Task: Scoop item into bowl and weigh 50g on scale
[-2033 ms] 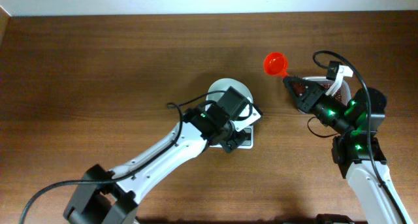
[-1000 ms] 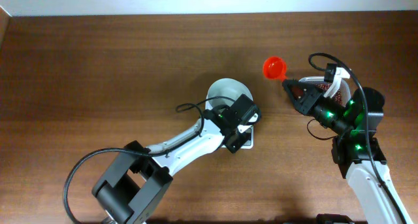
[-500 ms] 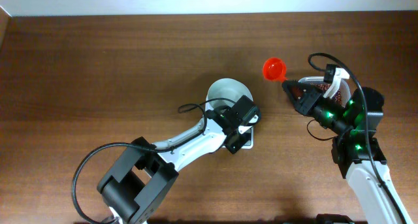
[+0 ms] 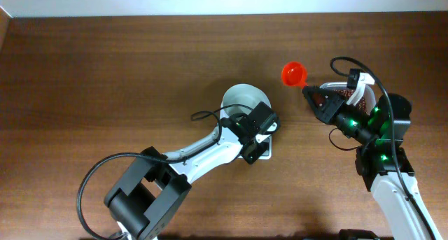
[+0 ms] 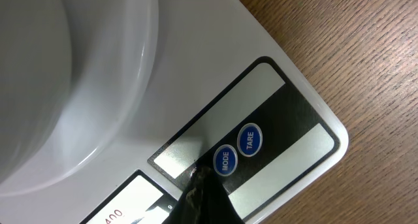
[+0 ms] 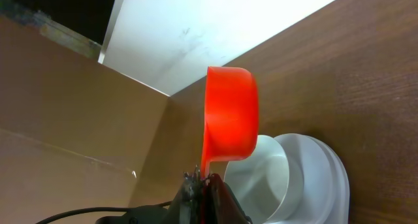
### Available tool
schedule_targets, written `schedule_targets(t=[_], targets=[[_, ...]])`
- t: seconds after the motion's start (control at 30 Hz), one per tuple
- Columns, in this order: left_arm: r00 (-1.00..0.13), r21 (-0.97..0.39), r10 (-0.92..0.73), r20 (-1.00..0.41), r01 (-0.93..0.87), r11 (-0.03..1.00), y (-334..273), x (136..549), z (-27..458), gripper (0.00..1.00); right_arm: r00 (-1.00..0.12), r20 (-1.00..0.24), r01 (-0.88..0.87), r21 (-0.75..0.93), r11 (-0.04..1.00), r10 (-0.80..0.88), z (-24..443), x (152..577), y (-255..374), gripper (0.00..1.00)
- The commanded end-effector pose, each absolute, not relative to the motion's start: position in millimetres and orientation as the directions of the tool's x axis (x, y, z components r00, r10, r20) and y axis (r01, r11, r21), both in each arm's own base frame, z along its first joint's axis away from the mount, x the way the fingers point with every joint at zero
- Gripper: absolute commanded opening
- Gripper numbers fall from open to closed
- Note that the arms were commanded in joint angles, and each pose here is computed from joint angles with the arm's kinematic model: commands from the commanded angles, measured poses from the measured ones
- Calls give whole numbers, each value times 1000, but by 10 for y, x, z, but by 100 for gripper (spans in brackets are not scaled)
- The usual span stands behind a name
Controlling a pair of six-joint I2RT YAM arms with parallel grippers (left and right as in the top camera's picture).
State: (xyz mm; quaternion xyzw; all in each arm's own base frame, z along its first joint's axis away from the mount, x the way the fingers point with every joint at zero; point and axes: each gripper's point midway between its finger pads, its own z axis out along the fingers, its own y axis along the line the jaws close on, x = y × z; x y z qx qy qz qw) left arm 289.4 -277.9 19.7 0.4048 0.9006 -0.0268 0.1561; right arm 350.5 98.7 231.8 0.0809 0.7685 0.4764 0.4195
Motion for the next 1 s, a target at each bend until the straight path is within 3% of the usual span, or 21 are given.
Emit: schedule_targets(t=[0.0,0.97], targets=[[-643,106,705,-298,712,694,-2768,2951,163,0,-614,-599,-310,782,540,514,2429,3491,977,4],[-654,118,712,-255,710,694,-2744,2960,-12,0,-615,-598,-309,783,540,515,2427,3490,977,4]])
